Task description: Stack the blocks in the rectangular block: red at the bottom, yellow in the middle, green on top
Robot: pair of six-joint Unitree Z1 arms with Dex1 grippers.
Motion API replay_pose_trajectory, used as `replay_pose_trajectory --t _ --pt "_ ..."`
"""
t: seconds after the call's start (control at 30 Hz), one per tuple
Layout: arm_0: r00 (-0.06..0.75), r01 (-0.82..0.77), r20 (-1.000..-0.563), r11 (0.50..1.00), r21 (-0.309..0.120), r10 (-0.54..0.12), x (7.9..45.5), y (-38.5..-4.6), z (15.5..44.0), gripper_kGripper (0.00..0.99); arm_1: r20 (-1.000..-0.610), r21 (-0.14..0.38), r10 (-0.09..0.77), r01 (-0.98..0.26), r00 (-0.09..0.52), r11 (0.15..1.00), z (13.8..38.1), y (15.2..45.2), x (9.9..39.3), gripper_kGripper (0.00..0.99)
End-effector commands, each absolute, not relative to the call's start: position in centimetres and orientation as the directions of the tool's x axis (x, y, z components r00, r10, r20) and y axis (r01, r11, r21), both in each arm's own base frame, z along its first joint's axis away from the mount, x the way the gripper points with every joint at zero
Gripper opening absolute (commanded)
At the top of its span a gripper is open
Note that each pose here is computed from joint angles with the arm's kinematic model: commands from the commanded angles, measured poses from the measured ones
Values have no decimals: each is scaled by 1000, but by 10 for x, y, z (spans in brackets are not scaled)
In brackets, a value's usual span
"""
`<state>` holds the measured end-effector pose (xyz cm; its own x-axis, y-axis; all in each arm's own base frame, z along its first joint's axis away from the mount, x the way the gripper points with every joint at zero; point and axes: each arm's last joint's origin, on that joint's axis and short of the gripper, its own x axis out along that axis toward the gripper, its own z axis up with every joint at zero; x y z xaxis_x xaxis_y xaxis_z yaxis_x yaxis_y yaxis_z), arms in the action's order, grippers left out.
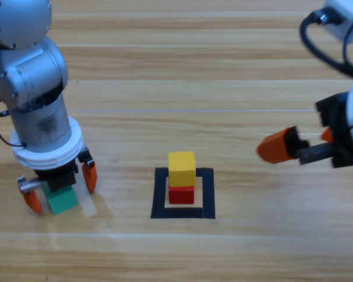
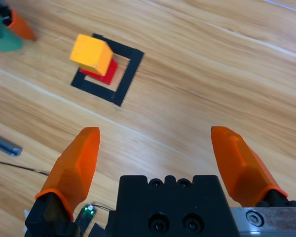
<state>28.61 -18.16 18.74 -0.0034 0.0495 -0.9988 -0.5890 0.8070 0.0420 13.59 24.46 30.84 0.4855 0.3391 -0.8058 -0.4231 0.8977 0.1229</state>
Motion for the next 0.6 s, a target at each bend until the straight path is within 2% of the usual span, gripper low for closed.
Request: replay_pose_trajectory --t 0.03,0.17,0.23,0.43,0.6 --pt "-35 -596 -998 800 62 52 284 -171 178 848 -764 202 452 -493 461 846 289 235 135 990" --pt "-30 -597 -999 801 52 43 279 -166 182 779 -686 262 567 -572 455 777 290 220 124 990" --pt "-23 -594 -999 803 45 39 277 -165 183 749 -656 273 606 -607 450 746 289 215 120 990" --pt "-13 -570 -1000 821 27 24 277 -167 184 678 -656 261 604 -615 453 744 288 212 119 989" --pt "-5 -535 -1000 845 21 21 277 -167 186 488 -660 253 598 -615 455 747 287 211 119 989"
